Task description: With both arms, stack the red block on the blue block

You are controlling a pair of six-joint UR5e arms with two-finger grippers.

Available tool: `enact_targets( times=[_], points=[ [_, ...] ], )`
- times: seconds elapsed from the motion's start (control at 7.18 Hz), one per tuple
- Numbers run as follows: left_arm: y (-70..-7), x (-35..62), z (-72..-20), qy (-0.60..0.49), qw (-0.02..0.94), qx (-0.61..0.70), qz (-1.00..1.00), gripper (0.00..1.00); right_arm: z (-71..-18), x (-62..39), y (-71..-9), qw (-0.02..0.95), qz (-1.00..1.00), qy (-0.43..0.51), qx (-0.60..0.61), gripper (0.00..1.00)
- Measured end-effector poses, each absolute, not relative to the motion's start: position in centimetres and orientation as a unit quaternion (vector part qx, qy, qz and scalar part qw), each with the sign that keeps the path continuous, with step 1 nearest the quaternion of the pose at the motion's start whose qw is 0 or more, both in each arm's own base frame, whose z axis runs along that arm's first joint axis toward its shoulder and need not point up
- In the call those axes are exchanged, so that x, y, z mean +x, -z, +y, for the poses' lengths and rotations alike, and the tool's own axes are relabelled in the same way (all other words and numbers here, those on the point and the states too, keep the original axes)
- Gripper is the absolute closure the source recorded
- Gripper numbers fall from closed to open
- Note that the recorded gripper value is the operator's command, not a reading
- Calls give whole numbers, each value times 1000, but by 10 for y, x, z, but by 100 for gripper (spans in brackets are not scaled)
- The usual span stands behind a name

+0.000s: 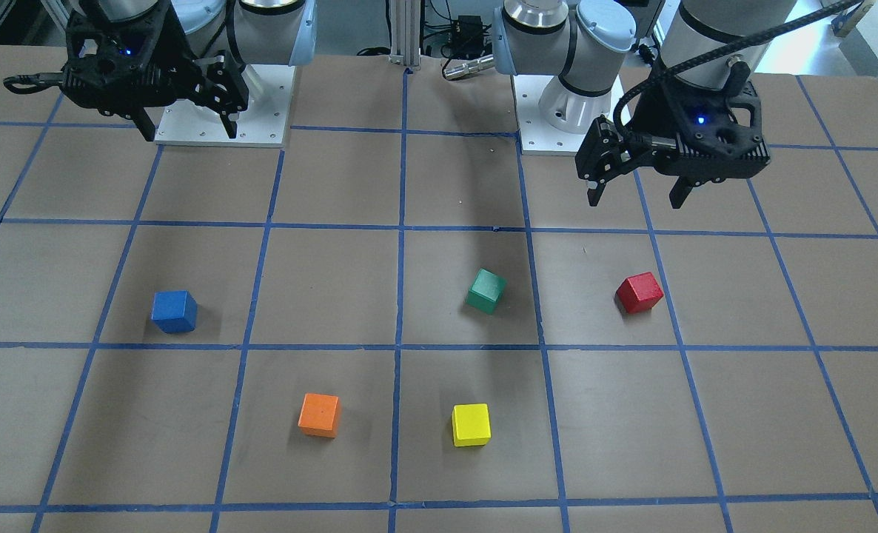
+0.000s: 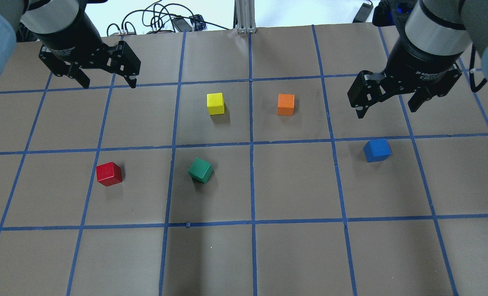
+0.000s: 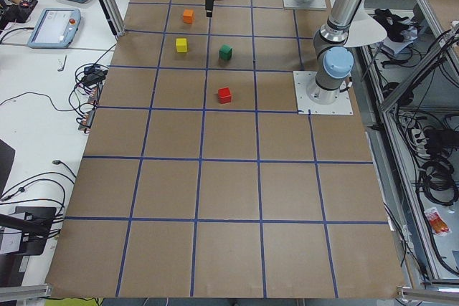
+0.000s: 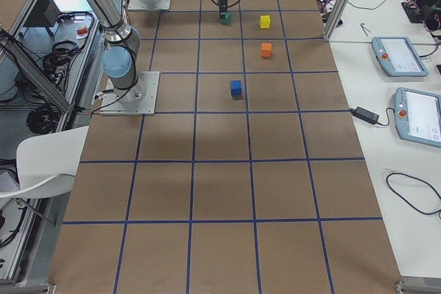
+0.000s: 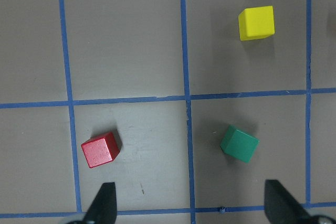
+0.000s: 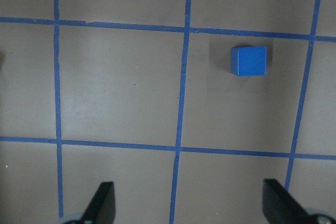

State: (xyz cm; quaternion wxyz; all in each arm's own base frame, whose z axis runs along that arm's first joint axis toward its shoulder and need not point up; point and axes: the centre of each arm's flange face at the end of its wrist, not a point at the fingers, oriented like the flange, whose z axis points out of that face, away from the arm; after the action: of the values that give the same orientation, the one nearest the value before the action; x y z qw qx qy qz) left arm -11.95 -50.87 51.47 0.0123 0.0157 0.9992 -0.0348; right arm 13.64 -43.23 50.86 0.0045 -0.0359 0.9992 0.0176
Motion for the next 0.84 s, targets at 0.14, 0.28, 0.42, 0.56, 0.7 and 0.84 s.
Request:
enact_targets(
  times=[0.14, 0.28, 0.42, 0.56, 0.7, 0.84],
  points=[
    [-515, -119, -509, 35, 12, 15, 999, 0, -432, 137, -507, 8, 999, -22, -35, 0],
    [-516, -120, -509, 35, 12, 16, 999, 0, -432, 138, -507, 11, 999, -22, -33, 0],
    [-516, -120, -508, 35, 12, 16, 999, 0, -432, 138, -507, 13, 999, -21, -32, 0],
    [-516, -120, -507, 34, 12, 16, 999, 0, -433, 138, -508, 13, 999, -19, -32, 0],
    [-517, -120, -506, 33, 13, 16, 999, 0, -433, 138, -509, 13, 999, -18, -32, 0],
    [-516, -120, -507, 30, 13, 15, 999, 0, -433, 138, -510, 14, 999, -16, -32, 0]
  ],
)
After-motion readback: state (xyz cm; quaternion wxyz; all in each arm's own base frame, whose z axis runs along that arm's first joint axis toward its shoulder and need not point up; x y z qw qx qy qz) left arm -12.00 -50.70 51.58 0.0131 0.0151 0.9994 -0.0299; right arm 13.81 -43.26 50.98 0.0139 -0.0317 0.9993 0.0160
